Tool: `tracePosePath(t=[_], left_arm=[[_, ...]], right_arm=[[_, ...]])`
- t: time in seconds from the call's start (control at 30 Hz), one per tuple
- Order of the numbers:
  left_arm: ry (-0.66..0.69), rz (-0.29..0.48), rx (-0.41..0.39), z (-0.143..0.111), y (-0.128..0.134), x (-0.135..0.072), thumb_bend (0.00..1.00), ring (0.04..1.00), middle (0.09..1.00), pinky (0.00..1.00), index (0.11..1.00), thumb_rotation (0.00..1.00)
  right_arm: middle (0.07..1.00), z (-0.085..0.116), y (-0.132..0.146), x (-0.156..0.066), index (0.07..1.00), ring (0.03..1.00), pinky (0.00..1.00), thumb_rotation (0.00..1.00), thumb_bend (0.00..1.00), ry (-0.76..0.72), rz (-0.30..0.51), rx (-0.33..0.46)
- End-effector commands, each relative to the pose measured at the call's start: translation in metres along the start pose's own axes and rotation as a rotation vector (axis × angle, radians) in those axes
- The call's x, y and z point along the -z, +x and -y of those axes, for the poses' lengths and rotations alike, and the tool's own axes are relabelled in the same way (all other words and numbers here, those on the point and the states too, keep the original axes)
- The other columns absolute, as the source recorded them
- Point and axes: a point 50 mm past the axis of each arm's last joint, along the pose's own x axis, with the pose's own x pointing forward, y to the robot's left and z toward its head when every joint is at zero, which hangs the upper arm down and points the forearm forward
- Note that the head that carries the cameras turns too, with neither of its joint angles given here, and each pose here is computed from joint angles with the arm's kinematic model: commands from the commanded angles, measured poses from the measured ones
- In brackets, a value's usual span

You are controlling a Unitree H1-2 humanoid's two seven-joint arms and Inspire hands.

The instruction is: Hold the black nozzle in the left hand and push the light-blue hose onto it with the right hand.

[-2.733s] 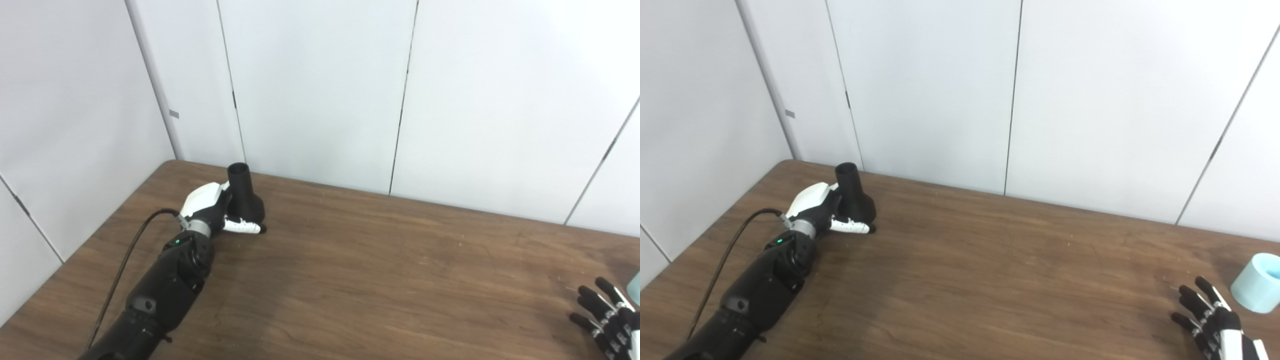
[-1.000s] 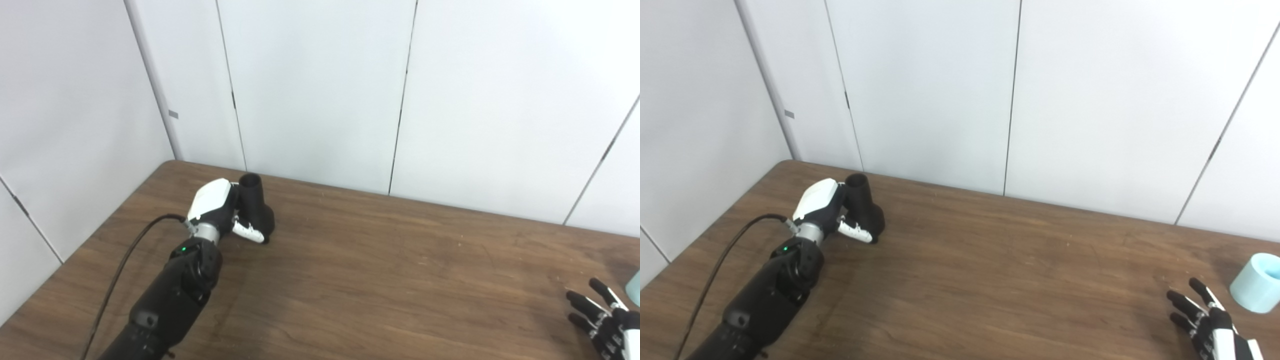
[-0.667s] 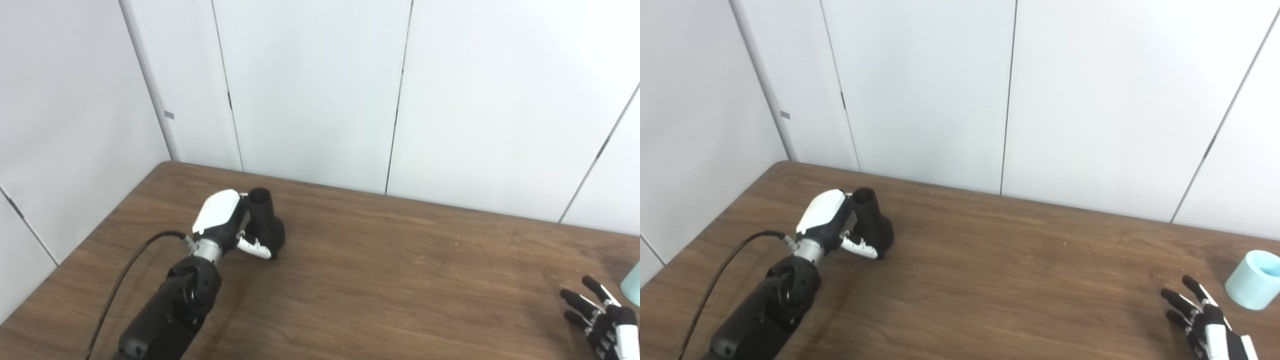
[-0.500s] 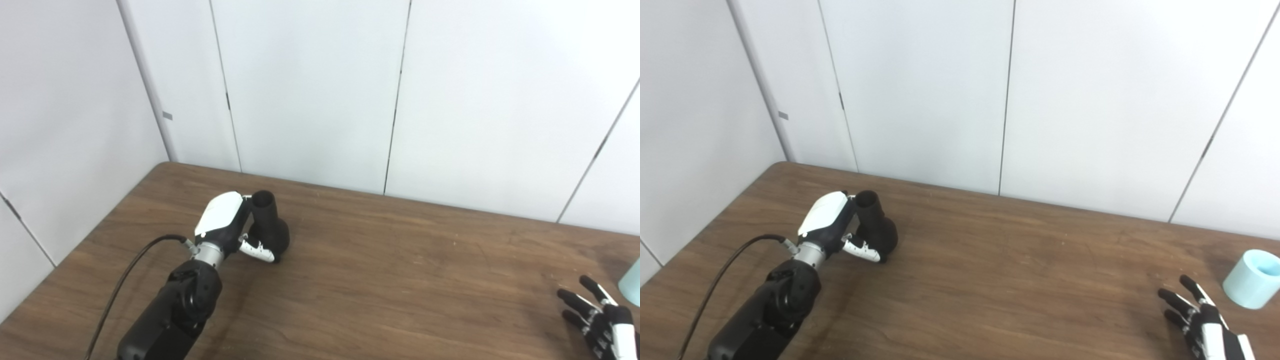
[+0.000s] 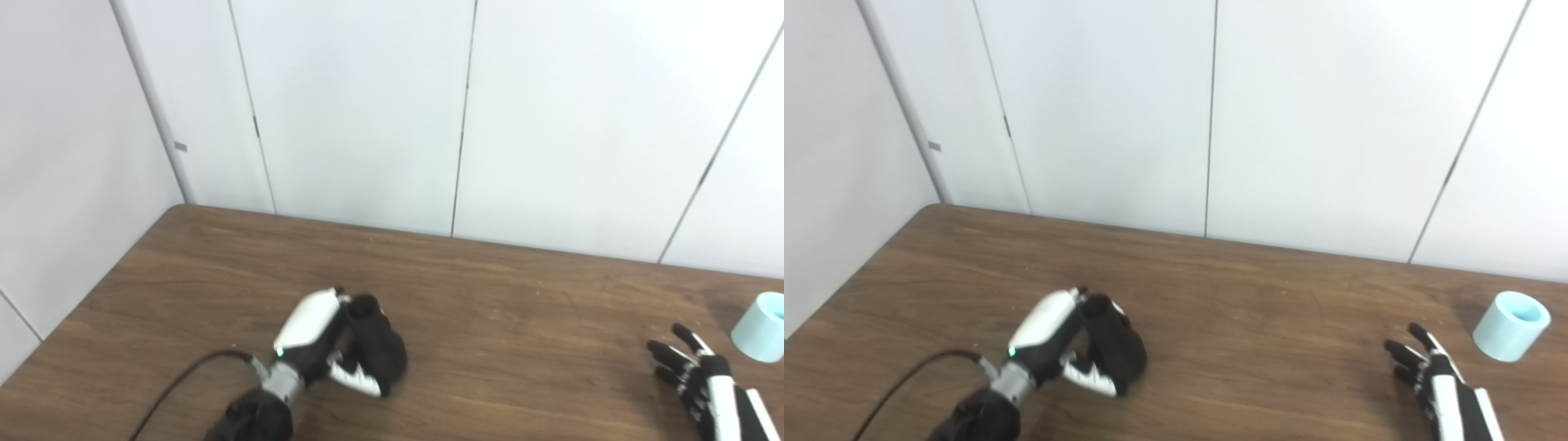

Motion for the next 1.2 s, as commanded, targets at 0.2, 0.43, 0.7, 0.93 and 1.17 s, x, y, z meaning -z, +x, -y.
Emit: tracePosePath(t=[0.2, 0.43, 0.7, 0.93, 1.17], left_arm=[[-0.039, 0.105, 0.059, 0.022, -0.010, -0.026, 0.52, 0.828, 0.511, 1.00, 0.469, 0.00], [0.001, 0.157, 0.212, 0.057, -0.028, -0.042, 0.52, 0.828, 0.492, 1.00, 0.483, 0.00], [0.024, 0.195, 0.343, 0.075, -0.029, -0.053, 0.52, 0.828, 0.498, 1.00, 0.480, 0.00], [0.043, 0.224, 0.411, 0.082, -0.022, -0.063, 0.52, 0.815, 0.488, 1.00, 0.487, 0.00], [0.036, 0.232, 0.431, 0.087, -0.019, -0.061, 0.52, 0.806, 0.479, 1.00, 0.492, 0.00]], right_arm=[[0.805, -0.010, 0.003, -0.025, 0.916, 0.887, 0.88, 1.00, 0.53, -0.001, 0.069, -0.009], [0.808, -0.019, 0.003, -0.035, 0.919, 0.905, 0.92, 1.00, 0.49, 0.002, 0.073, -0.005], [0.815, -0.018, 0.001, -0.048, 0.866, 0.911, 0.91, 1.00, 0.52, -0.001, 0.076, -0.003], [0.807, -0.019, 0.000, -0.057, 0.844, 0.896, 0.87, 1.00, 0.53, 0.008, 0.086, 0.008], [0.806, -0.019, 0.000, -0.062, 0.844, 0.893, 0.86, 1.00, 0.52, -0.003, 0.099, 0.023]])
